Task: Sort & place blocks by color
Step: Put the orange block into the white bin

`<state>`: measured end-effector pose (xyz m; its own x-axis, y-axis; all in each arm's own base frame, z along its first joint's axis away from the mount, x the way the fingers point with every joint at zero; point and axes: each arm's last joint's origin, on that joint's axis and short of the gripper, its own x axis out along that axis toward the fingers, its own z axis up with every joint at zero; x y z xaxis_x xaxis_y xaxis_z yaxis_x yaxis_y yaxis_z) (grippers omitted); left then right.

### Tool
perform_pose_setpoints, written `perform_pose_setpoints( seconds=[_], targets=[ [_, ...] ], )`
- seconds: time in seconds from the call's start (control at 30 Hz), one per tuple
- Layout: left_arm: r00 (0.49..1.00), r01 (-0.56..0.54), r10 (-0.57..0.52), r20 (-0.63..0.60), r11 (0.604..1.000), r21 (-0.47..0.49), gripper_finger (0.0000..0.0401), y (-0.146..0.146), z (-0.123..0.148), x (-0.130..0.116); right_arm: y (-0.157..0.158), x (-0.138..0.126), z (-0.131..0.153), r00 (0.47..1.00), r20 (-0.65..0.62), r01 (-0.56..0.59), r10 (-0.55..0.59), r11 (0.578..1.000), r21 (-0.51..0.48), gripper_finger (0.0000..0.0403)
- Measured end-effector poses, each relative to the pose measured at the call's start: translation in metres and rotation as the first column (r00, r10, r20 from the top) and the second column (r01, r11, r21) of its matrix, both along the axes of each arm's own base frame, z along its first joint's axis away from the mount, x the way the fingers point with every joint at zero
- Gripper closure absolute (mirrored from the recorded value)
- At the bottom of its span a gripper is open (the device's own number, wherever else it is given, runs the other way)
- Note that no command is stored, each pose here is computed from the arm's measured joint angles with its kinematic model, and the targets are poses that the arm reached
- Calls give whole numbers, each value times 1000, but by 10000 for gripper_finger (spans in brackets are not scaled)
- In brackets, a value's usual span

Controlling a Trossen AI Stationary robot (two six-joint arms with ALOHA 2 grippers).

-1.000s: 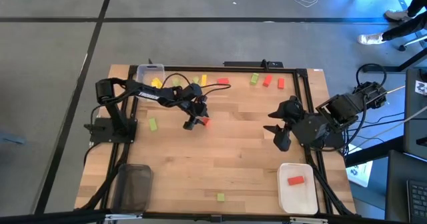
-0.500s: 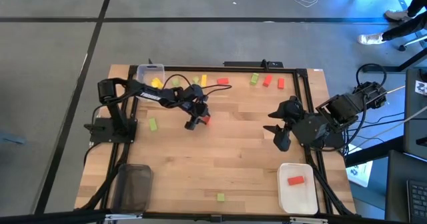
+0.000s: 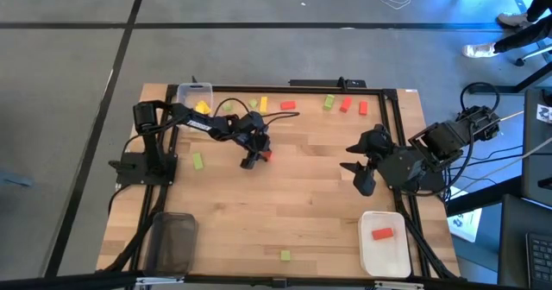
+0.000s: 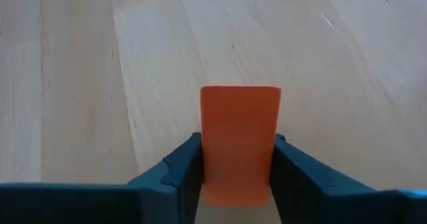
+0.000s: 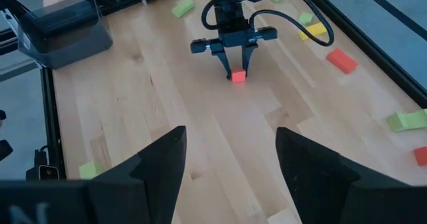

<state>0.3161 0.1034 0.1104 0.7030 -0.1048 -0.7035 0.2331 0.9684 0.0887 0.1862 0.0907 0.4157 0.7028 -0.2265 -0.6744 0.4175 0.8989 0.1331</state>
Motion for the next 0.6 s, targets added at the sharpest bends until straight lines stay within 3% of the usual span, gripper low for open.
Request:
perform_pose_setpoints(
  seconds=[0.2,0.4,0.6],
  targets=[
    [999,-36,39,18,993,-113,280,0,11,4,0,0,0,1000,-1,0,0,1000,-1,170],
    [995,41,-28,91,988,-146,280,1,56,31,0,-1,-1,1000,-12,3,-3,1000,-5,170],
    [981,179,-176,78,983,-33,280,-8,114,57,-1,6,-5,997,-60,-56,50,994,-93,170]
  ],
)
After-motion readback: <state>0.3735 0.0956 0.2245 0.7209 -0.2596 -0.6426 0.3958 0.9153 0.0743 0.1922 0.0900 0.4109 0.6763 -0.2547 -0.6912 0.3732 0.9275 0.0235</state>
